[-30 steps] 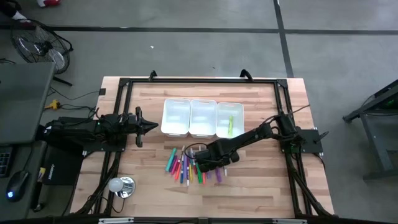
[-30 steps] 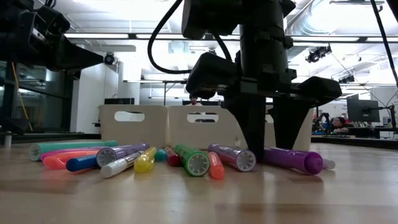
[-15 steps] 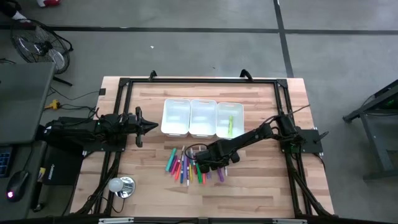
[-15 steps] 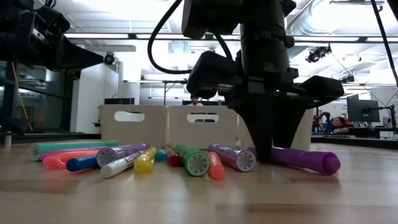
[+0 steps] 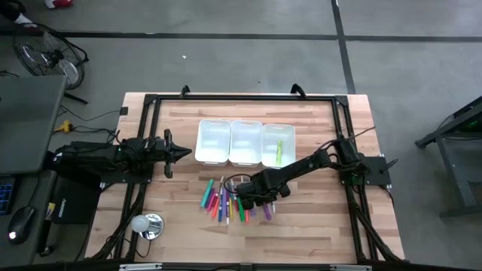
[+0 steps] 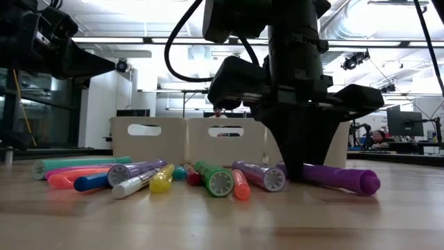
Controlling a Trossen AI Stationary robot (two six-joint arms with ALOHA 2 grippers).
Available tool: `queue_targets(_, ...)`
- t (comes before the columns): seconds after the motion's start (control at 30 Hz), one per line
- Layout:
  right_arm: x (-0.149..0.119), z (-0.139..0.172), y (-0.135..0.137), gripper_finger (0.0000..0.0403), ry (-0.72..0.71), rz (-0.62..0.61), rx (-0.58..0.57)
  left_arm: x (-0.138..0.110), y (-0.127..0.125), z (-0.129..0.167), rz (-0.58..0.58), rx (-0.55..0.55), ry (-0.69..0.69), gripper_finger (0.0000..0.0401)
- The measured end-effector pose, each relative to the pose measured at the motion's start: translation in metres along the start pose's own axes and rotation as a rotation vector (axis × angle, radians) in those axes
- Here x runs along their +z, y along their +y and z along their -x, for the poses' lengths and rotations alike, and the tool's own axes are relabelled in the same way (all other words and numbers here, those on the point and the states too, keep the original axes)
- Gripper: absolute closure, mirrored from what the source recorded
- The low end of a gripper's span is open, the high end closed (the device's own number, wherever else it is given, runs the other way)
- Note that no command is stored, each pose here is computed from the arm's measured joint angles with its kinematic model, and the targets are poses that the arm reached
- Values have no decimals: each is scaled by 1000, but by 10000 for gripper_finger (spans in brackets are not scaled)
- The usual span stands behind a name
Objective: Pick & Place Markers
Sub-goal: Put the violet highlighter into the right white bin
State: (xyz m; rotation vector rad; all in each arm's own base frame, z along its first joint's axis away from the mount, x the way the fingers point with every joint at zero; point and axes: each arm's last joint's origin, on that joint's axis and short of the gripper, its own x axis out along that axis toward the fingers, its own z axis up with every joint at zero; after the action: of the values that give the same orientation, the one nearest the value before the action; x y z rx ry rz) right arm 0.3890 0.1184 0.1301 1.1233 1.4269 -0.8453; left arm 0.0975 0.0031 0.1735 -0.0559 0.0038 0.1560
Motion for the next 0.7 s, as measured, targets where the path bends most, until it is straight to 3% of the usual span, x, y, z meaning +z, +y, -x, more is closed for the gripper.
queue_targets(0.37, 1, 16, 12, 345, 10, 21, 42, 0, 0, 0, 0, 0, 0, 394)
queue_targets(0.7, 3, 59, 28, 345, -9, 45, 72, 0, 0, 0, 0, 0, 0, 394)
